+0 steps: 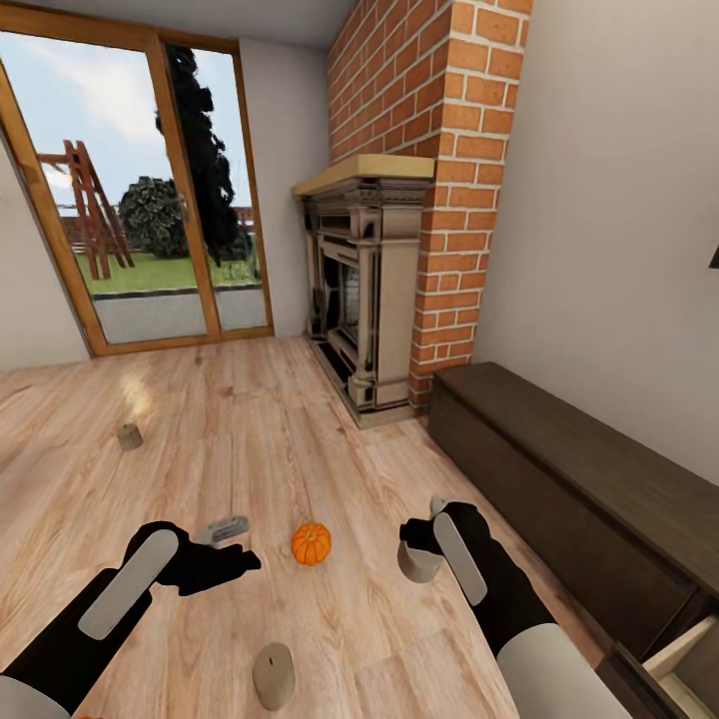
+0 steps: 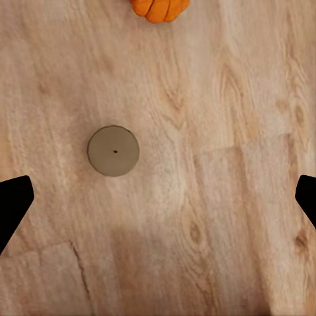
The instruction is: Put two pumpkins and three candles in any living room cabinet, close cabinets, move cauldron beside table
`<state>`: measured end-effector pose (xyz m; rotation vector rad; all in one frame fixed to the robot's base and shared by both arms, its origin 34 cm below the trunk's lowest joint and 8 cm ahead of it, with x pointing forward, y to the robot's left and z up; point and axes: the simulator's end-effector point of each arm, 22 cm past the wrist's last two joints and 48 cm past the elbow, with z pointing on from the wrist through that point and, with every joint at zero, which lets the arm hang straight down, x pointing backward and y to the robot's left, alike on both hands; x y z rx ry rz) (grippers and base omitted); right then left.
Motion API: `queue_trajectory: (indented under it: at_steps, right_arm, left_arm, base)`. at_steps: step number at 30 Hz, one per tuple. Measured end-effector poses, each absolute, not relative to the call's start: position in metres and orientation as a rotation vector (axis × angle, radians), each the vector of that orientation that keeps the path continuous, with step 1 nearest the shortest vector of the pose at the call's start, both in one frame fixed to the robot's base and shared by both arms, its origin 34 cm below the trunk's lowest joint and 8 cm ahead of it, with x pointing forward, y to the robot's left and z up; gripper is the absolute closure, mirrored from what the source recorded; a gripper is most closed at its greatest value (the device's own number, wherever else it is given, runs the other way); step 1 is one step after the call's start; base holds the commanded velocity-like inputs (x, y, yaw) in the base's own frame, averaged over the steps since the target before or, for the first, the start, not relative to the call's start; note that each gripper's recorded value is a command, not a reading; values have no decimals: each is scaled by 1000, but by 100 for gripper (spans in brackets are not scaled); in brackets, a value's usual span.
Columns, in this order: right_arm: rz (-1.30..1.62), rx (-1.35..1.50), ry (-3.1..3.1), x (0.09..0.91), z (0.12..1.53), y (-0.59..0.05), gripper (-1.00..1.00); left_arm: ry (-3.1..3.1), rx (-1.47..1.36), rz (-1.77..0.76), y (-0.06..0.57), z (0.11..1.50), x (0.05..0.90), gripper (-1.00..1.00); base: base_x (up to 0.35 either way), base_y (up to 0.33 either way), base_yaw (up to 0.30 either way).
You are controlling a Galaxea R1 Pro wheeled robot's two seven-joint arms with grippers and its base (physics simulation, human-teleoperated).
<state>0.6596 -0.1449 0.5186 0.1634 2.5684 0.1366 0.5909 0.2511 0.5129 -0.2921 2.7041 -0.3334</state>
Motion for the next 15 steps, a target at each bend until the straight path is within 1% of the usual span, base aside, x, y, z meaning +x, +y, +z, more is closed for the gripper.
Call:
queue_trajectory:
  at_steps: [10,15]
  right_arm:
    - [139,164,2558,657,504,-147,100]
    - [186,154,2433,670,544,-141,100]
  left_arm:
    - [2701,-295,-334,250,495,587,-100]
    - [2696,-323,-305,252,476,586,-100]
  base:
    - [1,0,0]
    - [0,0,0]
